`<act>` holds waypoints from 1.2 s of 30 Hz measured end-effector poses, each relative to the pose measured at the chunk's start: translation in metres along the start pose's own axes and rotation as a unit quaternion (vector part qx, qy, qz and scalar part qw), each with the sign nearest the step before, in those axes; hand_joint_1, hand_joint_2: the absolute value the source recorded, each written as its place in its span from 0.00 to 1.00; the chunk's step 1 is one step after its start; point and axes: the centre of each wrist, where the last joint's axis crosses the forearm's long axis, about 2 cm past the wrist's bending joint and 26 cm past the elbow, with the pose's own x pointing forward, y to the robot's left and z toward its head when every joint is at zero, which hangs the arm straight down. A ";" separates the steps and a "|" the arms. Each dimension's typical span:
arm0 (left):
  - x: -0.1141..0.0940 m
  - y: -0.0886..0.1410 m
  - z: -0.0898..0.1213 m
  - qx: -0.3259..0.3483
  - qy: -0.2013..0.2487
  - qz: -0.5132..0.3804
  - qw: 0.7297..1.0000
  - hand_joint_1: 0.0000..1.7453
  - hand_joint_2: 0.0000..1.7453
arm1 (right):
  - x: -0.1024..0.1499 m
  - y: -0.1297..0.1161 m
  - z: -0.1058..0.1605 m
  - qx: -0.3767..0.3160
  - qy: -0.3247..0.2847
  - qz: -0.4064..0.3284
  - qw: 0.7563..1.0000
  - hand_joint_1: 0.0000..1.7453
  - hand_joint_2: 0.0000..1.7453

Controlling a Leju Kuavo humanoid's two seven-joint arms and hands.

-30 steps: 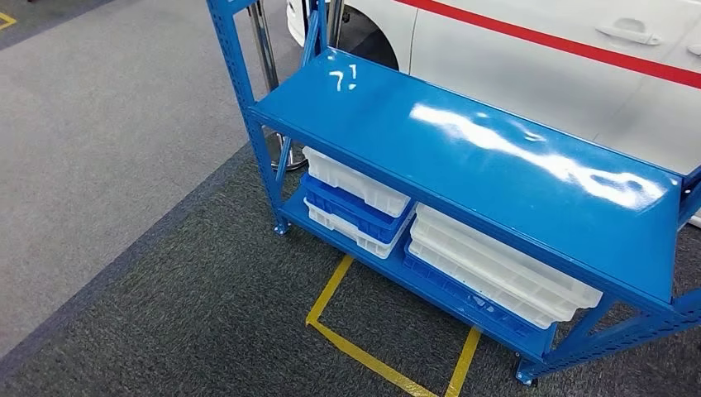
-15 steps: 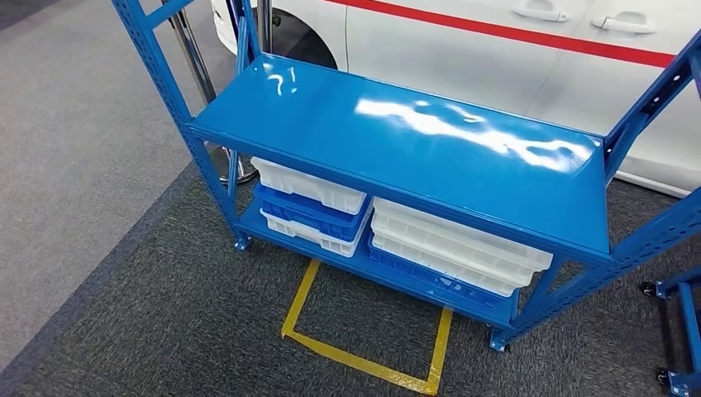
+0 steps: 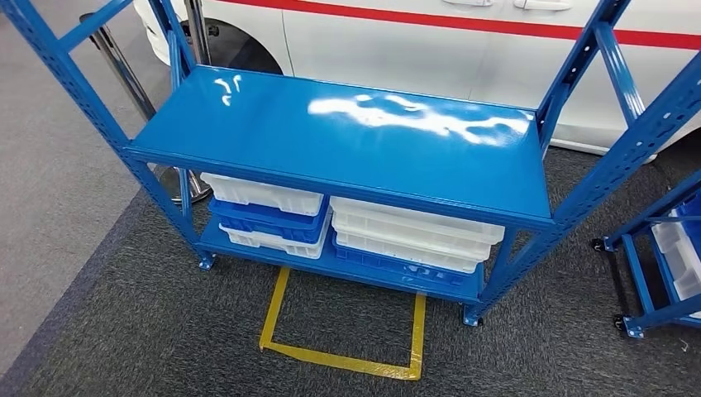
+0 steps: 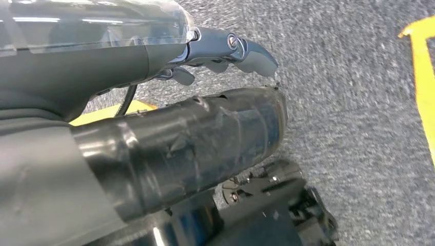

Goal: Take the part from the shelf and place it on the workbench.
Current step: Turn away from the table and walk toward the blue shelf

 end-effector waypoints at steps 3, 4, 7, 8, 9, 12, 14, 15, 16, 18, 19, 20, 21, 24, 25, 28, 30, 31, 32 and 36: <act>-0.001 0.000 0.000 0.000 0.001 0.000 1.000 0.00 0.00 | 0.001 0.000 0.000 -0.002 0.002 0.003 1.000 0.00 0.00; -0.001 0.000 0.000 0.000 0.002 0.000 1.000 0.00 0.00 | 0.001 0.000 0.000 -0.003 0.003 0.004 1.000 0.00 0.00; -0.004 0.000 0.001 0.000 0.005 0.000 1.000 0.00 0.00 | 0.001 0.000 0.000 -0.006 0.006 0.006 1.000 0.00 0.00; -0.004 0.000 0.001 0.000 0.005 0.000 1.000 0.00 0.00 | 0.001 0.000 0.000 -0.007 0.007 0.007 1.000 0.00 0.00; -0.004 0.000 0.001 0.000 0.005 0.000 1.000 0.00 0.00 | 0.001 0.000 0.000 -0.009 0.009 0.008 1.000 0.00 0.00; -0.003 0.000 0.001 0.000 0.004 -0.001 1.000 0.00 0.00 | 0.002 0.000 0.000 -0.013 0.019 0.010 1.000 0.00 0.00; -0.002 0.000 0.001 0.000 0.003 -0.002 1.000 0.00 0.00 | 0.002 0.000 0.000 -0.016 0.024 0.011 1.000 0.00 0.50; -0.002 0.000 0.001 0.000 0.003 -0.002 1.000 0.00 0.00 | 0.002 0.000 0.000 -0.017 0.025 0.012 0.999 0.00 0.75; -0.002 0.000 0.001 0.000 0.003 -0.002 1.000 0.00 0.00 | 0.002 0.000 0.000 -0.017 0.026 0.012 0.999 0.00 1.00; -0.002 0.000 0.001 0.000 0.003 -0.002 1.000 0.00 0.00 | 0.002 0.000 0.000 -0.016 0.026 0.012 0.999 0.00 1.00; -0.002 0.000 0.001 0.000 0.003 -0.002 1.000 0.00 0.00 | 0.002 0.000 0.000 -0.016 0.026 0.012 0.999 0.00 1.00; -0.003 0.000 0.001 0.000 0.003 -0.002 1.000 0.00 0.00 | 0.002 0.000 0.000 -0.016 0.026 0.013 0.999 0.00 1.00; -0.003 0.000 0.001 0.000 0.003 -0.002 1.000 0.00 0.00 | 0.002 0.000 0.000 -0.015 0.026 0.013 0.999 0.00 1.00; -0.003 0.000 0.001 -0.002 0.003 -0.003 1.000 0.00 0.00 | 0.002 0.000 0.000 -0.014 0.028 0.014 0.999 0.00 1.00; -0.003 0.000 0.001 -0.002 0.002 -0.004 1.000 0.00 0.00 | 0.002 0.000 0.000 -0.015 0.029 0.014 0.999 0.00 1.00; -0.002 0.001 0.000 -0.002 0.000 -0.004 1.000 0.00 0.75 | 0.004 0.002 0.000 -0.018 0.029 0.015 0.999 0.00 1.00; -0.002 0.001 0.000 -0.002 -0.001 -0.005 1.000 0.00 1.00 | 0.004 0.003 0.000 -0.020 0.028 0.015 0.999 0.00 0.75; -0.002 0.001 0.000 -0.002 -0.002 -0.006 1.000 0.00 1.00 | 0.004 0.002 0.000 -0.021 0.028 0.015 0.999 0.00 0.50; -0.002 0.001 0.000 -0.002 -0.003 -0.007 1.000 0.00 1.00 | 0.004 0.002 0.000 -0.022 0.028 0.016 0.999 0.00 0.25; -0.002 0.001 0.000 -0.001 -0.005 -0.009 1.000 0.00 1.00 | 0.004 0.002 0.000 -0.023 0.028 0.019 0.999 0.00 1.00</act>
